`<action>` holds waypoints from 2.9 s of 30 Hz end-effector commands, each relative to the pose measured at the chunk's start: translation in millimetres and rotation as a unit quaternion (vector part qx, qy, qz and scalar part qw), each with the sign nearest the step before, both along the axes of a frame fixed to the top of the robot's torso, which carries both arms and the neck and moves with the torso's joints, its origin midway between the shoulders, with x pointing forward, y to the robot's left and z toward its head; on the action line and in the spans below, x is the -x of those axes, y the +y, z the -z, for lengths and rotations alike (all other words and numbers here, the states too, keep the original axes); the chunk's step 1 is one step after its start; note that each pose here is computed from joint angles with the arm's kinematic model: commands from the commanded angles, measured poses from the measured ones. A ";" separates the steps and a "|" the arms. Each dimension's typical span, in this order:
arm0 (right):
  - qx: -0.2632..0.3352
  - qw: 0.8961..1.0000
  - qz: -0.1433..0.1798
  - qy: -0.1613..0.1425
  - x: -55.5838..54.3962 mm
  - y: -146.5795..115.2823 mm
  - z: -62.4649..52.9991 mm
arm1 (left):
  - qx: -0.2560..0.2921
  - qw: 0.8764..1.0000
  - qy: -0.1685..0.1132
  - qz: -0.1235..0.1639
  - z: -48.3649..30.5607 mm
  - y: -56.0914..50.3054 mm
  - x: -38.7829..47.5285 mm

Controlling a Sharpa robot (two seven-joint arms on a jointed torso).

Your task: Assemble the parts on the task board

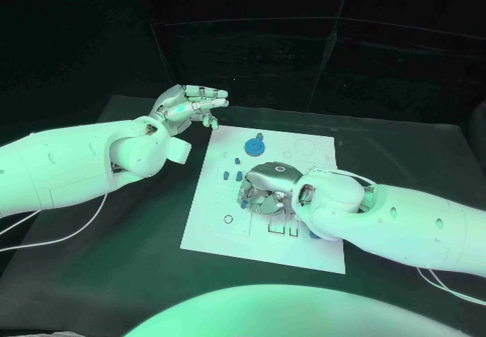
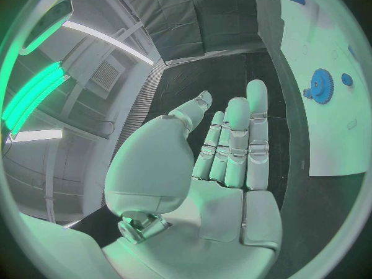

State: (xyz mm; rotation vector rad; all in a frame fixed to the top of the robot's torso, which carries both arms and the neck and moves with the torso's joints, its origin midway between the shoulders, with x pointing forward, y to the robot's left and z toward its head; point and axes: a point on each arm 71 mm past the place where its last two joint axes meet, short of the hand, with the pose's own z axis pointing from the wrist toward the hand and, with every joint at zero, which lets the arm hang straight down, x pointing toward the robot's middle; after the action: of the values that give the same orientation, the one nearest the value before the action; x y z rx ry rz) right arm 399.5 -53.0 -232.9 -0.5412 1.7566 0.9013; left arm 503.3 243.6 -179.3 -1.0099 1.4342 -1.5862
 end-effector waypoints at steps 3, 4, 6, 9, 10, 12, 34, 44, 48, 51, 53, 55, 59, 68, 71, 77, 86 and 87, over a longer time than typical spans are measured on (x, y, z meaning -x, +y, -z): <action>0.011 1.000 0.000 -0.014 -0.6 0.8 -0.3 | 0.005 1.000 0.000 0.006 -1.4 -1.6 -0.2; 0.012 1.000 0.001 -0.015 -0.7 0.8 -0.3 | 0.005 1.000 0.000 0.006 -1.4 -1.6 -0.2; 0.014 1.000 0.001 -0.017 -0.9 1.2 -0.2 | 0.005 1.000 0.001 0.006 -1.3 -1.6 -0.2; 0.017 1.000 0.000 -0.018 -0.6 2.3 0.0 | 0.005 1.000 0.001 0.007 -1.3 -1.6 -0.1; 0.018 1.000 -0.001 -0.019 -0.5 2.8 0.1 | 0.005 1.000 0.001 0.007 -1.3 -1.6 -0.1; 0.021 1.000 -0.003 -0.018 -0.1 3.9 0.5 | 0.005 1.000 0.002 0.007 -1.2 -1.6 -0.1; 0.020 1.000 0.000 -0.023 1.0 6.3 5.6 | 0.005 1.000 0.005 0.009 -0.8 -1.1 0.3; -0.040 0.998 0.009 -0.049 5.1 -9.0 -6.2 | 0.004 1.000 0.007 0.009 -0.5 0.4 0.3; -0.064 0.997 0.019 -0.048 10.8 -24.9 -13.4 | 0.003 1.000 0.008 0.008 -0.4 1.7 0.2; -0.074 0.996 0.033 -0.042 13.4 -39.9 -20.2 | 0.003 1.000 0.008 0.007 -0.3 2.4 0.1; -0.071 0.996 0.049 -0.035 10.9 -52.7 -26.8 | 0.003 1.000 0.008 0.007 -0.3 2.8 0.1; -0.055 0.995 0.072 -0.032 3.5 -70.0 -34.8 | 0.003 1.000 0.008 0.006 -0.3 3.4 0.0; -0.018 0.994 0.105 -0.035 -8.1 -94.0 -40.0 | 0.003 1.000 0.008 0.006 -0.2 3.6 -0.2; 0.048 0.988 0.138 -0.047 -22.4 -119.5 -38.5 | 0.003 1.000 0.008 0.008 0.1 2.5 -0.6; 0.064 0.987 0.138 -0.045 -23.4 -121.4 -36.9 | 0.003 1.000 0.008 0.008 0.2 2.5 -0.7; 0.088 0.987 0.130 -0.035 -24.6 -119.0 -32.8 | 0.003 1.000 0.008 0.008 0.3 2.6 -0.9; 0.097 0.988 0.117 -0.029 -28.6 -107.8 -28.3 | 0.003 1.000 0.008 0.009 0.3 2.1 -0.9; 0.096 0.988 0.116 -0.030 -28.9 -106.7 -28.1 | 0.003 1.000 0.008 0.009 0.3 2.1 -0.9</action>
State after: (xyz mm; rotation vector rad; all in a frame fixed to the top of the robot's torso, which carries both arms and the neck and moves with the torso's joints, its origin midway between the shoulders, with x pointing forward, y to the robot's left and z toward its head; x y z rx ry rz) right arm 428.2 -160.9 -203.5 -0.4388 1.8015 0.5675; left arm 504.2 247.2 -181.0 -1.0206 1.4536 -1.5816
